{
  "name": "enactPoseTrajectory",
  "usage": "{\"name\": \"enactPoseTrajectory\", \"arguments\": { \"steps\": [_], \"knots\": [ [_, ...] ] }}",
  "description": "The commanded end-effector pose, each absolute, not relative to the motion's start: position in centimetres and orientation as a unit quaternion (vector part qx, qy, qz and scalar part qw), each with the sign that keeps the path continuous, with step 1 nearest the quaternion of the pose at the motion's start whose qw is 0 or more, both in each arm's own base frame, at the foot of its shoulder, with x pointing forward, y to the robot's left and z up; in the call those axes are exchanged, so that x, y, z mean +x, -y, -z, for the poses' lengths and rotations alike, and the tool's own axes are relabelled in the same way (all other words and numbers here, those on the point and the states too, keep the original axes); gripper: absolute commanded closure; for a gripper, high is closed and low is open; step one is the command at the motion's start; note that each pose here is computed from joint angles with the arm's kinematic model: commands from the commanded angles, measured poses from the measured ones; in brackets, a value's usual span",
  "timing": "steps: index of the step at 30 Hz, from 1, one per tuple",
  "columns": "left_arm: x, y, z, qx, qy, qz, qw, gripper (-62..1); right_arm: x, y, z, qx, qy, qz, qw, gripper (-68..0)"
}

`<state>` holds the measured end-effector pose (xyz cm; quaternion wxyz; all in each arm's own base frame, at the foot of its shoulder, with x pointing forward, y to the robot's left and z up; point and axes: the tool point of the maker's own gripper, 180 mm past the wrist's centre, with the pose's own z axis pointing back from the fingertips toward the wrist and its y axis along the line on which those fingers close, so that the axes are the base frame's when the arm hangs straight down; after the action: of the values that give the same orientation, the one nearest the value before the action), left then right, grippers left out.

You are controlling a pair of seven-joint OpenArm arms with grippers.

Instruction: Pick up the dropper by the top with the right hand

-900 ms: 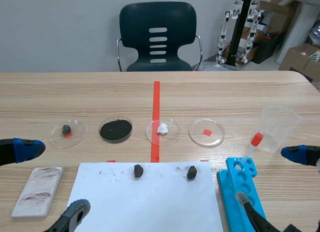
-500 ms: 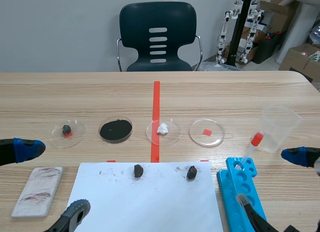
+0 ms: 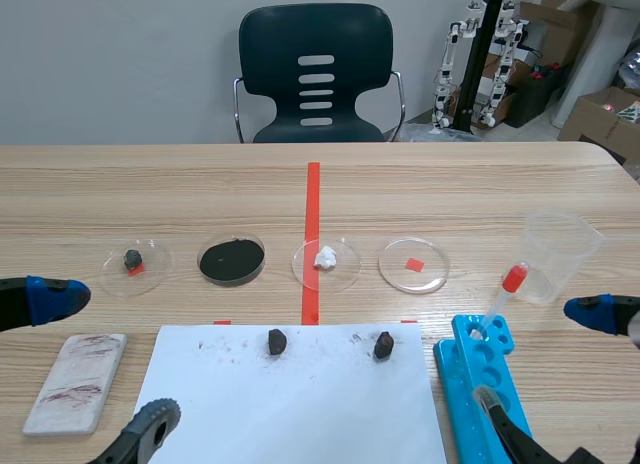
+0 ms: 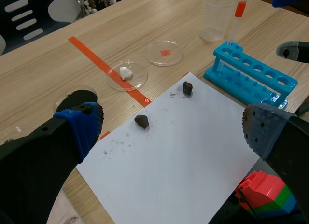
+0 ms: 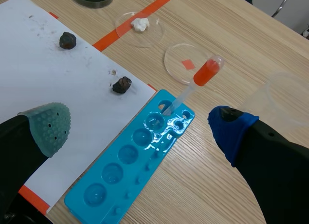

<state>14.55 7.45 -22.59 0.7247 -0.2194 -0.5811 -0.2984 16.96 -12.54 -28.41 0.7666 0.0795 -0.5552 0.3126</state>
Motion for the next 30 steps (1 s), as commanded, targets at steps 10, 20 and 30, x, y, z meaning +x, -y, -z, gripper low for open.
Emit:
{"name": "enactPoseTrajectory", "arguments": {
  "steps": [10,20,30],
  "knots": [
    [14.8,-7.5,22.0,-0.219,0.591,0.294,0.718,-60.5,19.1,15.2,28.8,0.079,0.596,-0.253,0.758,-66.9],
    [14.8,-7.5,22.1,-0.219,0.591,0.294,0.718,-60.5,19.7,15.7,28.2,0.128,0.663,-0.250,0.694,-66.9],
    [14.8,-7.5,22.1,-0.219,0.591,0.294,0.718,-60.5,22.9,15.2,29.4,0.141,0.675,-0.246,0.682,-66.9]
  ]
}}
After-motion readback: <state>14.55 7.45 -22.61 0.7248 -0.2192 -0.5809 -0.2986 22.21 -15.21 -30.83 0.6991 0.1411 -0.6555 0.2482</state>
